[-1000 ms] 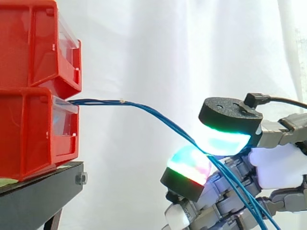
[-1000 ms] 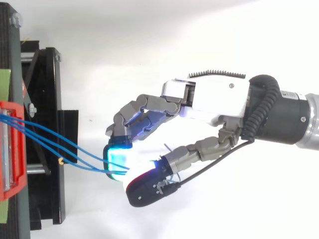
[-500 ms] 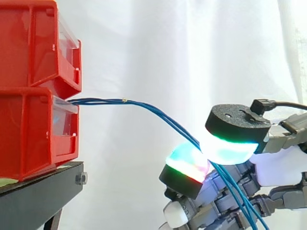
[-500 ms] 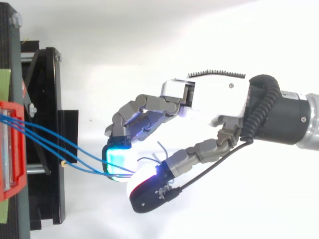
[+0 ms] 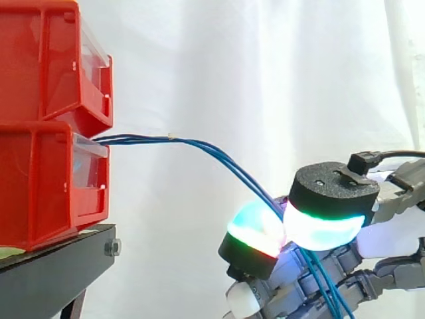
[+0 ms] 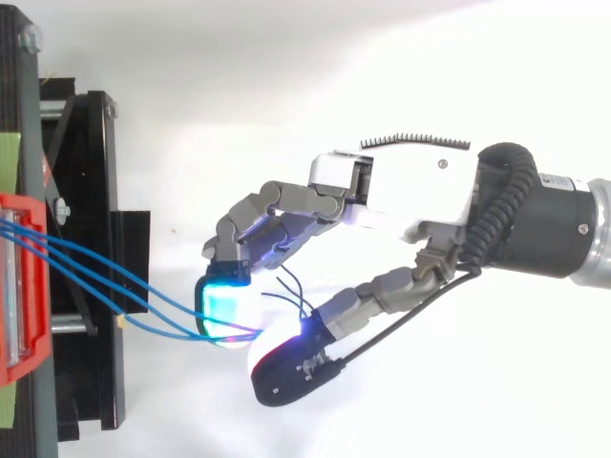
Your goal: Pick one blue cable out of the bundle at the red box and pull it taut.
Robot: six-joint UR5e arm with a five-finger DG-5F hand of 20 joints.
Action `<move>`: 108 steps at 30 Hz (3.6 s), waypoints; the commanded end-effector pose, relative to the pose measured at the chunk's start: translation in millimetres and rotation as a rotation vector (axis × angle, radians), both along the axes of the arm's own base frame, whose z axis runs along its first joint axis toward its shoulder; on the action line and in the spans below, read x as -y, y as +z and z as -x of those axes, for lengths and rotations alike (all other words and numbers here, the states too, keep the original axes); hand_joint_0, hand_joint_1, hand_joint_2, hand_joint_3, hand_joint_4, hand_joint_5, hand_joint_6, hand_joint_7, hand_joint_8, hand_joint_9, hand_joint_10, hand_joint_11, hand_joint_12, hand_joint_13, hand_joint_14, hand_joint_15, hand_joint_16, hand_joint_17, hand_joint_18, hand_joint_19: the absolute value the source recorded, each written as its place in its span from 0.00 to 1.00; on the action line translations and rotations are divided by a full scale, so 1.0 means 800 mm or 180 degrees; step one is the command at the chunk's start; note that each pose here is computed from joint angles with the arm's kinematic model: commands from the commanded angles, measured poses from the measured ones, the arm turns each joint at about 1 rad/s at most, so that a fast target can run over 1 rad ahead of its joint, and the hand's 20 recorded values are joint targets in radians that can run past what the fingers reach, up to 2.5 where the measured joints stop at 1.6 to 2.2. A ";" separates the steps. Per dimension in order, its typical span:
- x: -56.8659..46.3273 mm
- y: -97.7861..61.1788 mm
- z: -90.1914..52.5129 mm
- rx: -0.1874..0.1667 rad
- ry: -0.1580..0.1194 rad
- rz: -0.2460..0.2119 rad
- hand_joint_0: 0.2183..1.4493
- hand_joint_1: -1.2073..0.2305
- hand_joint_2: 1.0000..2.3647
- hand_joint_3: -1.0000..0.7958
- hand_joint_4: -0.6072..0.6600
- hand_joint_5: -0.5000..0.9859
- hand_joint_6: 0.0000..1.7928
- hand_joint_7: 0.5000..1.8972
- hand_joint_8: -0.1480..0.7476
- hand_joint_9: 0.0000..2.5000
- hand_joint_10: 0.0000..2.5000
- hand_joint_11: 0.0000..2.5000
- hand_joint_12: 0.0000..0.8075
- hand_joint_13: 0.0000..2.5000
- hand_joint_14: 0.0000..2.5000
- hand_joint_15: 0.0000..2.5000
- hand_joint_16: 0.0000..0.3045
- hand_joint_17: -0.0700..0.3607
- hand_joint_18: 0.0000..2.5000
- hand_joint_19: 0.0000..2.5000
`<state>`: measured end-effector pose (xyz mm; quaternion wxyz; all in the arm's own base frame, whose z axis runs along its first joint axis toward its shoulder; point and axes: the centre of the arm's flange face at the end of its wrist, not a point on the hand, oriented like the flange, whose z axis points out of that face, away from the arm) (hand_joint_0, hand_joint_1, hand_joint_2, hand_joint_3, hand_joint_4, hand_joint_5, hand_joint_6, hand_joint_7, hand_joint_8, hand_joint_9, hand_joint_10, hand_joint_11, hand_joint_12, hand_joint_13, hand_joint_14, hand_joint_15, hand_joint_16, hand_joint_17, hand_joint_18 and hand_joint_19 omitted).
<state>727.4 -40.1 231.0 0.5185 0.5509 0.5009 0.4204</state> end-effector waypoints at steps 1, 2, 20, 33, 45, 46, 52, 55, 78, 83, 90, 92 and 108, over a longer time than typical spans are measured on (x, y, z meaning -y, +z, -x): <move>0.000 0.000 0.000 0.0004 -0.0005 -0.0024 0.51 0.16 0.01 0.34 0.60 0.18 0.49 0.26 0.46 0.24 0.00 0.13 0.46 0.17 0.00 0.05 0.19 0.47 0.25 0.11; 0.000 0.000 0.000 0.0005 -0.0006 -0.0033 0.51 0.15 0.00 0.32 0.59 0.18 0.49 0.26 0.47 0.24 0.00 0.13 0.46 0.17 0.00 0.04 0.19 0.47 0.25 0.10; 0.000 0.003 0.000 -0.0021 0.0001 -0.0049 0.36 0.26 0.00 0.31 0.65 0.22 0.48 0.29 0.53 0.29 0.00 0.15 0.48 0.19 0.00 0.05 0.20 0.48 0.29 0.11; 0.000 0.001 0.000 -0.0045 -0.0004 -0.0044 0.34 0.25 0.01 0.56 0.52 0.24 0.51 0.45 0.58 0.35 0.00 0.15 0.50 0.23 0.00 0.06 0.21 0.50 0.34 0.12; -0.004 0.002 0.001 -0.0051 0.0017 -0.0067 0.47 0.19 0.01 0.35 0.45 0.23 0.51 0.39 0.53 0.33 0.00 0.15 0.46 0.22 0.00 0.06 0.19 0.46 0.32 0.12; -0.004 0.002 0.001 -0.0051 0.0017 -0.0067 0.48 0.18 0.01 0.34 0.44 0.23 0.51 0.40 0.53 0.33 0.00 0.15 0.46 0.22 0.00 0.06 0.19 0.46 0.31 0.13; -0.003 0.000 0.003 -0.0094 0.0008 -0.0092 0.52 0.17 0.00 0.28 0.47 0.22 0.52 0.43 0.51 0.33 0.00 0.15 0.45 0.22 0.00 0.06 0.19 0.46 0.30 0.13; -0.004 0.001 0.003 -0.0090 0.0012 -0.0093 0.51 0.17 0.00 0.28 0.52 0.22 0.52 0.40 0.50 0.33 0.00 0.15 0.45 0.22 0.00 0.06 0.18 0.46 0.31 0.12; -0.004 0.000 0.003 -0.0092 0.0006 -0.0106 0.41 0.22 0.02 0.45 0.52 0.24 0.51 0.44 0.55 0.36 0.00 0.16 0.47 0.24 0.00 0.07 0.19 0.47 0.34 0.13; -0.004 0.001 0.003 -0.0086 0.0005 -0.0150 0.47 0.19 0.01 0.41 0.46 0.23 0.52 0.47 0.53 0.35 0.00 0.16 0.46 0.24 0.00 0.07 0.19 0.46 0.32 0.14; -0.004 0.002 0.006 -0.0161 -0.0018 -0.0309 0.52 0.18 0.01 0.36 0.51 0.21 0.52 0.38 0.50 0.31 0.00 0.16 0.45 0.21 0.00 0.07 0.18 0.46 0.28 0.14; -0.003 0.000 0.010 -0.0251 -0.0029 -0.0330 0.51 0.17 0.01 0.35 0.52 0.20 0.51 0.35 0.50 0.31 0.00 0.16 0.45 0.20 0.00 0.07 0.18 0.46 0.28 0.14; -0.004 0.008 0.008 -0.0291 -0.0030 -0.0342 0.40 0.14 0.00 0.28 0.60 0.19 0.51 0.28 0.50 0.27 0.00 0.16 0.47 0.20 0.00 0.06 0.19 0.47 0.30 0.11</move>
